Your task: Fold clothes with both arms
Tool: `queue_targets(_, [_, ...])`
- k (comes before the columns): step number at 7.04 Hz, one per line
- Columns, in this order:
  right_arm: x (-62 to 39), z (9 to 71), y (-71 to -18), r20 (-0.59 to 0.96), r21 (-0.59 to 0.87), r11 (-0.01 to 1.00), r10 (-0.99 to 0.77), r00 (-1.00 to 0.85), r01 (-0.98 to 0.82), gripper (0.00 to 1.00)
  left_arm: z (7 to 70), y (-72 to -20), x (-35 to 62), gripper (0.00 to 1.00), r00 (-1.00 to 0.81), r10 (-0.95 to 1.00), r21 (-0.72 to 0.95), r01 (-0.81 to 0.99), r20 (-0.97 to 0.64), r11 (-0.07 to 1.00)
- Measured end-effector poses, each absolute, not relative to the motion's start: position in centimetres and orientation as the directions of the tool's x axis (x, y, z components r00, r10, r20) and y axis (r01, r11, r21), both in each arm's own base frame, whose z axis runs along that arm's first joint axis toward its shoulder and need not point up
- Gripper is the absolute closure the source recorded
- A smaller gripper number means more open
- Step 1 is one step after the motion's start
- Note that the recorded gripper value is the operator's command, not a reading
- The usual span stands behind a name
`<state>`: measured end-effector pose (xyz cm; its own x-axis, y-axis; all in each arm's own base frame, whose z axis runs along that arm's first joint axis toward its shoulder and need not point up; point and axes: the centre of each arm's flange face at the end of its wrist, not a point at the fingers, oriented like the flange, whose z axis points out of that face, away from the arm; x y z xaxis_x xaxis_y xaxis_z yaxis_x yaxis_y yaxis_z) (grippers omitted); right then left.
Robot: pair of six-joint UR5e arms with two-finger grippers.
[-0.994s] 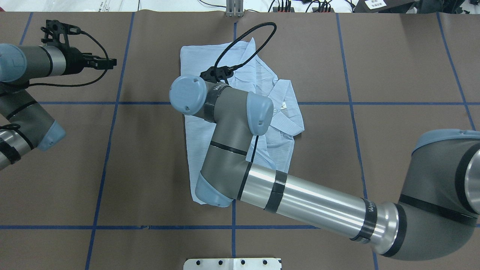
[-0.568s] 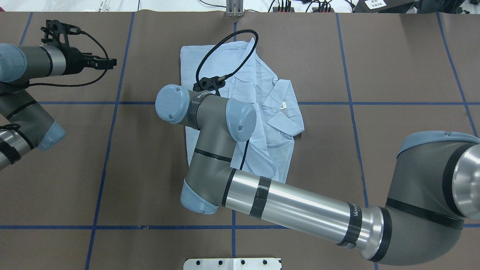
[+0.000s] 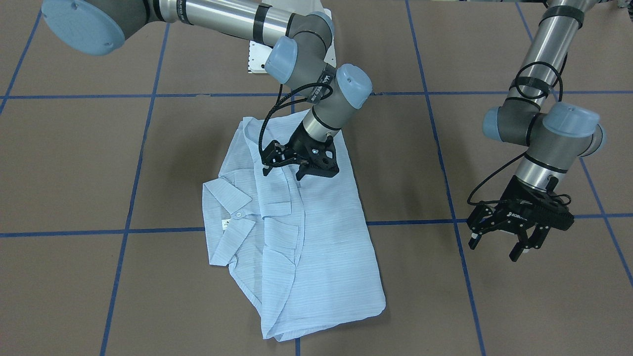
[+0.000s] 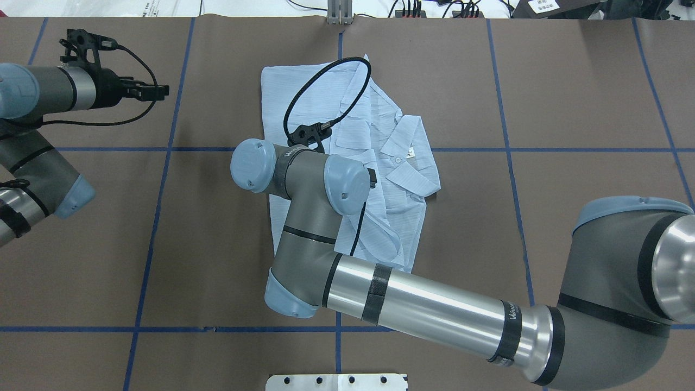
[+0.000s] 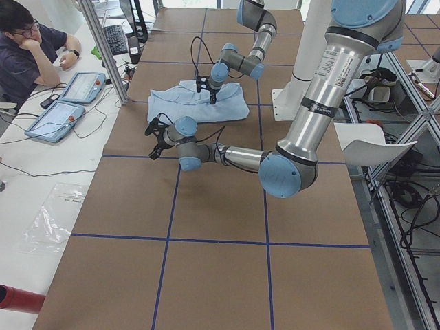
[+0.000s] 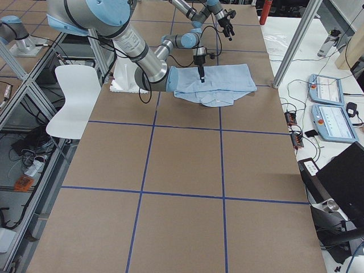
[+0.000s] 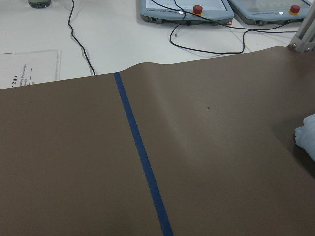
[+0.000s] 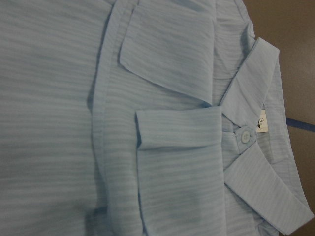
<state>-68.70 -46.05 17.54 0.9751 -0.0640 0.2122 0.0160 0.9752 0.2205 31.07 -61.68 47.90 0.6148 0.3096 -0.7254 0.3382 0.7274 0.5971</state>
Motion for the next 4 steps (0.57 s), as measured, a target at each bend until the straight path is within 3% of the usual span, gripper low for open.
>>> queue_targets(4, [-66.3,20.7,-48.0,0.072,0.214,0.972,-0.113,0.991,0.095,0.0,47.9,-61.6,31.1,0.0,0.614,0.31,0.597,0.338,-0.725,0.727])
